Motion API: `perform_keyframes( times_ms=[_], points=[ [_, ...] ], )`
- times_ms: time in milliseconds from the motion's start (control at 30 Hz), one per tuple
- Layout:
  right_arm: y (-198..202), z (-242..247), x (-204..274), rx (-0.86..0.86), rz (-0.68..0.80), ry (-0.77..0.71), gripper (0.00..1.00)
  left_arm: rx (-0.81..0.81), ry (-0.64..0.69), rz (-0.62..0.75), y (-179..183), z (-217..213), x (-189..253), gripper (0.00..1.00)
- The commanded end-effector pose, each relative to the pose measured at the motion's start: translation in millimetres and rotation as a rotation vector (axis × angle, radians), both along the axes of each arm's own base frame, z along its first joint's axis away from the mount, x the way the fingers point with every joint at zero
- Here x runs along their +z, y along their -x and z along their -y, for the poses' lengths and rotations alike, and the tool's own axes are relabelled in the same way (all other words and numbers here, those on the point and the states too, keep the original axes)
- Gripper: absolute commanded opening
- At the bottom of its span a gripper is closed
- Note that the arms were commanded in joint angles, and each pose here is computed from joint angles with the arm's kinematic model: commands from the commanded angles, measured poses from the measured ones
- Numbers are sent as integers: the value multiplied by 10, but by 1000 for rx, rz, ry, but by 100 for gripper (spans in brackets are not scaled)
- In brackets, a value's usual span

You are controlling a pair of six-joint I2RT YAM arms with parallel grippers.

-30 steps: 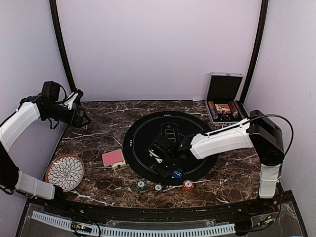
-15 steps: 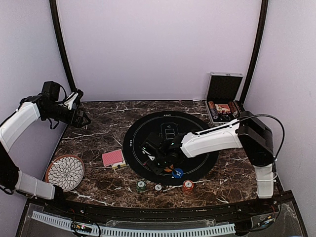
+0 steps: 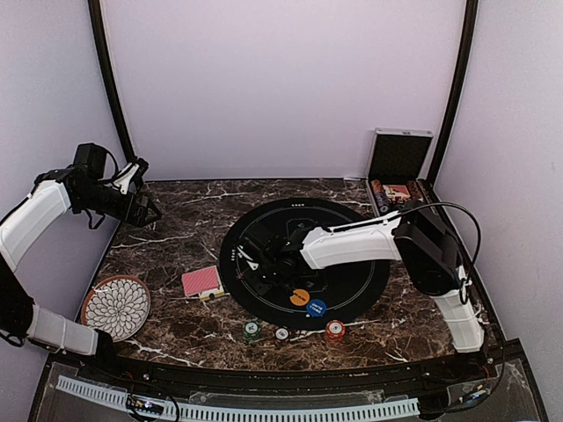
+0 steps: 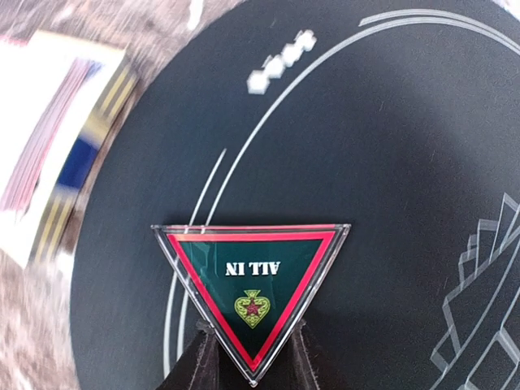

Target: Distribute texas hold em gaming equipment

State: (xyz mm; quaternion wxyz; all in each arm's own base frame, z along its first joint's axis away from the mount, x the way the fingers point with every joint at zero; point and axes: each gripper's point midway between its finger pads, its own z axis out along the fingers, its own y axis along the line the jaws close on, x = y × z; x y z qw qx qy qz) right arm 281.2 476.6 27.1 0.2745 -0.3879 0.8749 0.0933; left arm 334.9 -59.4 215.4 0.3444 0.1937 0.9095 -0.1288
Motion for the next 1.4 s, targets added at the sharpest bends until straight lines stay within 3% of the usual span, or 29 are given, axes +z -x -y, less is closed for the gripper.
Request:
perform_keyframes(
  times_ms=[0,567,667,900,1167,1367],
  points=[
    [-277,-76,-72,-29,-8,-27,28,-18,23,15,44,35,100,99],
    [-479,-388,-15,34,-44,-94,30,-27,17,-6,110,37,-16,99],
    [-519,-324,162,12,-26,-102,37,-27,17,-7,108,38,-24,99],
    [-475,213,689,-110,52,-123,74,-33,22,-6,91,48,-11,99],
    [55,907,517,-161,-66,-39,89,-47,28,-15,116,69,5,99],
    [405,1118,403,-140,-105,19,93,-50,17,-17,149,59,11,99]
  ],
)
